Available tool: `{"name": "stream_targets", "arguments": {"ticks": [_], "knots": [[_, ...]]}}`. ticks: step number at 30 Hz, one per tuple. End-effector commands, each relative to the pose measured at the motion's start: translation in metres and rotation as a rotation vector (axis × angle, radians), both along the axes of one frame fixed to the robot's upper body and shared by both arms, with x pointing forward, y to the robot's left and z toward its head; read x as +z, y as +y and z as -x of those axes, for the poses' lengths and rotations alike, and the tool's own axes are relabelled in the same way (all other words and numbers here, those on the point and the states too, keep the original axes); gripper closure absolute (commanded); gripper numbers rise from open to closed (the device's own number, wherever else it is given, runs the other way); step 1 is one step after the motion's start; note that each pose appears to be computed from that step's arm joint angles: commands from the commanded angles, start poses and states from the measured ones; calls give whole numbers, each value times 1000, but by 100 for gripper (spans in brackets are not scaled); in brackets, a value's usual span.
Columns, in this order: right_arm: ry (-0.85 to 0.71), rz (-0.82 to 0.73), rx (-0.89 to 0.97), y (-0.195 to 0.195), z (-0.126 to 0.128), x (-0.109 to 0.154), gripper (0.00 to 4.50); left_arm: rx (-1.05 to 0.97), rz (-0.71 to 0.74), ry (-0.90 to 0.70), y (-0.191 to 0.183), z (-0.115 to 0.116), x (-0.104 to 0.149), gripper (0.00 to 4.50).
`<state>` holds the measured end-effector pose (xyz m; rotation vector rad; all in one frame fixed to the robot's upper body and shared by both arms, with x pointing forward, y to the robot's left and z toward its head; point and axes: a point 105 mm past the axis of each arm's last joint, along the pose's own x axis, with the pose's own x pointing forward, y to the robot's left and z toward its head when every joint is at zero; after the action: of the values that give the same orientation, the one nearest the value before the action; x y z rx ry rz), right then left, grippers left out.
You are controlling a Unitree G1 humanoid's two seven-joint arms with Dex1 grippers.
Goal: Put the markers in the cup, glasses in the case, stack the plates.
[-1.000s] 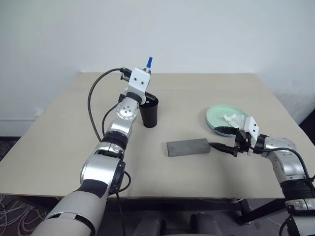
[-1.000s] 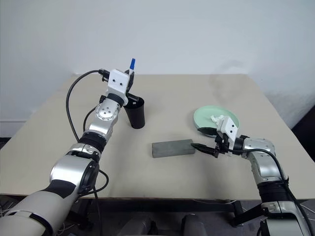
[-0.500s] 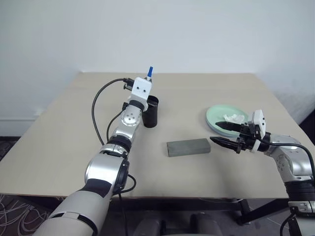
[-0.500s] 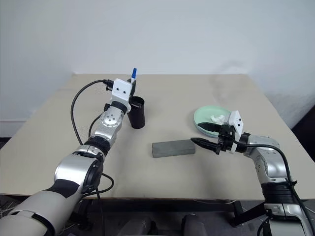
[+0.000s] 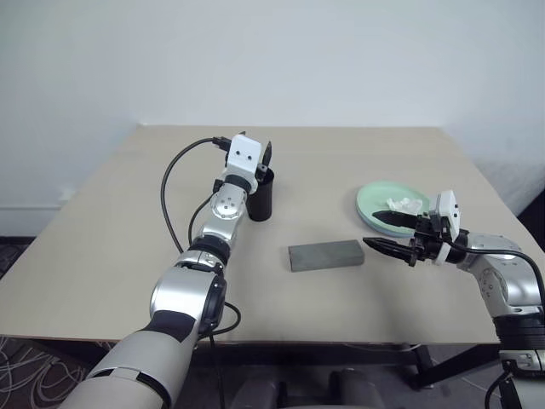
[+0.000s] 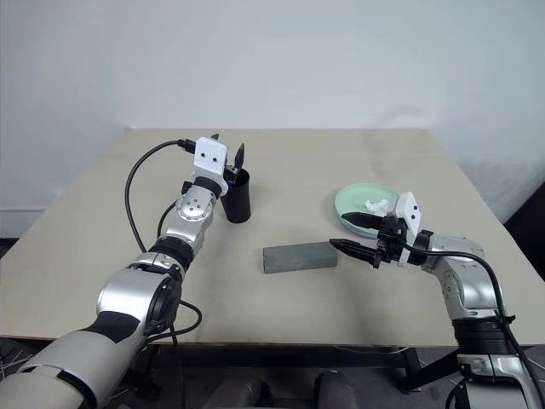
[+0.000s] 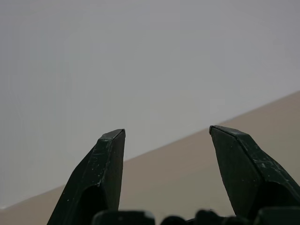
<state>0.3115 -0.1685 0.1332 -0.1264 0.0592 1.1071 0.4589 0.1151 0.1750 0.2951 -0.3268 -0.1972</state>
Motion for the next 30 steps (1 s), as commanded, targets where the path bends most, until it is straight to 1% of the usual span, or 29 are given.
{"name": "stream_targets", "arguments": {"ticks": [1, 3, 5, 7, 8, 10, 12, 15, 17, 18, 21, 23, 25, 30], "knots": [[-69, -17, -6, 1, -3, 16, 82, -66, 55, -118, -5, -2, 51, 146], [-74, -18, -15, 1, -5, 16, 82, -107, 97, -103, -2, -2, 56, 146], [-80, -24, -40, 0, -8, 15, 82, -188, 198, -76, 11, -1, 63, 146], [-77, -34, -57, -1, -10, 15, 82, -261, 262, -69, 24, 5, 68, 146], [-74, -37, -62, -2, -9, 14, 82, -295, 279, -62, 29, 10, 69, 146], [-66, -51, -79, -4, -9, 13, 82, -357, 272, -37, 48, 28, 65, 146], [-59, -73, -104, -5, -10, 12, 82, -385, 207, 10, 65, 52, 53, 146], [-49, -85, -139, -12, -11, 8, 82, -380, 132, 89, 75, 79, 31, 146], [-34, -86, -165, -15, -11, 2, 82, -352, 83, 156, 82, 94, 8, 146], [-30, -86, -173, -18, -11, 0, 82, -345, 68, 175, 82, 98, 2, 146], [-12, -59, -207, -24, -6, -14, 82, -298, -15, 258, 90, 118, -40, 146], [-2, -50, -225, -29, -2, -18, 82, -268, -26, 299, 94, 127, -61, 146], [13, -37, -246, -38, 1, -23, 82, -247, -21, 316, 93, 132, -74, 146], [38, -7, -279, -50, 3, -33, 82, -236, -23, 324, 88, 135, -87, 146]]}}
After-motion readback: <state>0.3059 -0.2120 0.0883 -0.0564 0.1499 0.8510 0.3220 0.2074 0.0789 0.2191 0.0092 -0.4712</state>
